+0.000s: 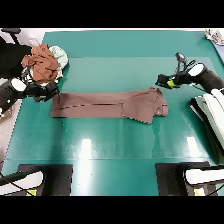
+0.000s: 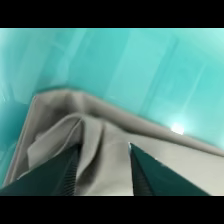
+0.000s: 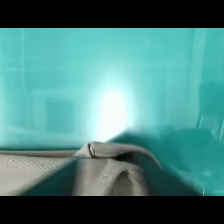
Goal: Fold the shirts.
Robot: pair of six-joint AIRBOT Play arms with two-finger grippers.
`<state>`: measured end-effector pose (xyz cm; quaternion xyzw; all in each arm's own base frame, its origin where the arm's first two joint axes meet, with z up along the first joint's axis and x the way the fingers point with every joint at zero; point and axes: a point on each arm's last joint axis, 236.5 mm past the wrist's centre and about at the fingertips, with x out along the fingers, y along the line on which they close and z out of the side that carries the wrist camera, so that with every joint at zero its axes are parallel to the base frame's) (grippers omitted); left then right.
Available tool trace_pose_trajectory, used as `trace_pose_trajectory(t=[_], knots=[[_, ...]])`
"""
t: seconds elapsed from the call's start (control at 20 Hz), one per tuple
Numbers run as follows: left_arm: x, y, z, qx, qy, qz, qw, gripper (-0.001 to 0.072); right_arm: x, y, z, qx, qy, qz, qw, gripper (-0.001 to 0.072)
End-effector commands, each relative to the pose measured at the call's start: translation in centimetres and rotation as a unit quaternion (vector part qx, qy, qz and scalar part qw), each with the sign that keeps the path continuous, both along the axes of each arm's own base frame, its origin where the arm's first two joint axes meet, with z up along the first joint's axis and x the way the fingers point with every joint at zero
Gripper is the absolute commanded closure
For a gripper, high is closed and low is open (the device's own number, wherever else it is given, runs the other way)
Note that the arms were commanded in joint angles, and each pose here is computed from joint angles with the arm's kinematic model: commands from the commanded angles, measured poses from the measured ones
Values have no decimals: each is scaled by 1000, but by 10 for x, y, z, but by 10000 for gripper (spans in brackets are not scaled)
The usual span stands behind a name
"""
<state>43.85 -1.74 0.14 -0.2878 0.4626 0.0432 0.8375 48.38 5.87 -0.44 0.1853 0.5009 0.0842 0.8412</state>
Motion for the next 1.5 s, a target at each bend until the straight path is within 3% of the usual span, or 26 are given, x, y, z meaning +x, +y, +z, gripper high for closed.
trace_pose_trajectory(t=[0.0,0.2,0.4,0.5,0.55,0.6,0.9,1.3,1.4,1.45], knots=[[5,-6,39,31,-24,-63,997,330,-14,-21,38,-10,-4,29,1000,-2],[-15,-21,92,54,-16,-158,986,331,-79,-68,22,13,86,17,996,-7],[-34,-80,100,75,-13,-273,959,359,-111,-66,4,192,108,18,975,-8],[-37,-115,91,103,-17,-324,940,360,-120,-67,-5,244,118,21,962,-8],[-37,-131,82,109,-13,-341,934,495,-129,-69,-16,240,135,33,961,-8],[-37,-148,72,109,-11,-358,927,576,-136,-72,-28,227,152,44,961,-8],[-39,-221,-1,102,33,-422,900,576,-113,-56,-64,178,134,72,972,-8],[-34,-242,-26,95,46,-433,895,582,-107,58,-87,213,149,167,951,-8],[-38,-241,-31,93,57,-437,893,582,-108,80,-84,213,145,185,948,21],[-39,-241,-35,93,64,-439,892,582,-109,87,-80,209,142,193,948,127]])
